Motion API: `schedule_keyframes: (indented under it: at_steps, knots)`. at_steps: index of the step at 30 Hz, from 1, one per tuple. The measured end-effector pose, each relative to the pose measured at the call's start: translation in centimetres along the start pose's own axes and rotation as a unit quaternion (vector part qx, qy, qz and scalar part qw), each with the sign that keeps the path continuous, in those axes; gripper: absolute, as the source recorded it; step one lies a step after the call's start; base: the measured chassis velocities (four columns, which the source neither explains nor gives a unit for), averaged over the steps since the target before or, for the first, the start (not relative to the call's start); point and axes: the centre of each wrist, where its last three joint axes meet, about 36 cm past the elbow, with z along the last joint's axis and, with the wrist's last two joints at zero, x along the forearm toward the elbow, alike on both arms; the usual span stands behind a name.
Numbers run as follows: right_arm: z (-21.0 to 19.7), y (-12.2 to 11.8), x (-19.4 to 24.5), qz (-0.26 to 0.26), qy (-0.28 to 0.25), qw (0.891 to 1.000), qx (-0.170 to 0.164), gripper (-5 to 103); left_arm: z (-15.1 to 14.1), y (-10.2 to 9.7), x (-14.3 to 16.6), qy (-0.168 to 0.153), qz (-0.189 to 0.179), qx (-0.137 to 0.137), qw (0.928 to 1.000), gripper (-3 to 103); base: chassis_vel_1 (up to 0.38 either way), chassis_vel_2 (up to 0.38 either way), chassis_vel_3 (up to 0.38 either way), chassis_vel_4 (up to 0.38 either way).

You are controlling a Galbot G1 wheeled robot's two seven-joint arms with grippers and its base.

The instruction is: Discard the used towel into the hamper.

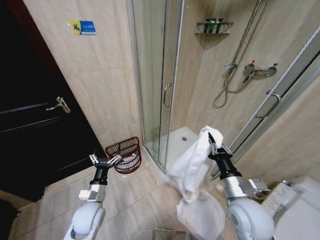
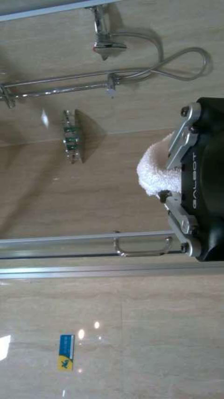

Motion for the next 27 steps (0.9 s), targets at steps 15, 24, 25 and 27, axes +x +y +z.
schedule_keyframes:
  at_steps: [15, 24, 25, 27]
  knots:
    - [0.05, 0.21, 0.45, 0.007, -0.001, 1.000, 0.014, 4, -0.52, -0.30, -0.10, 0.017, 0.005, 0.002, 0.9998, 99, 0.000, 0.000, 0.000, 0.000]
    - [0.52, 0.20, 0.23, 0.005, -0.001, 1.000, 0.016, 4, -0.83, -0.22, -0.08, 0.021, 0.007, 0.001, 0.9998, 100, 0.000, 0.000, 0.000, 0.000]
    - [0.59, 0.16, 0.22, 0.004, 0.000, 1.000, 0.017, 4, -0.82, -0.22, -0.07, 0.021, 0.007, 0.001, 0.9997, 100, 0.000, 0.000, 0.000, 0.000]
    - [0.75, 0.04, 0.20, 0.004, 0.001, 1.000, 0.019, 4, -0.76, -0.22, -0.04, 0.022, 0.006, 0.001, 0.9997, 100, 0.037, 0.014, 0.030, 0.028]
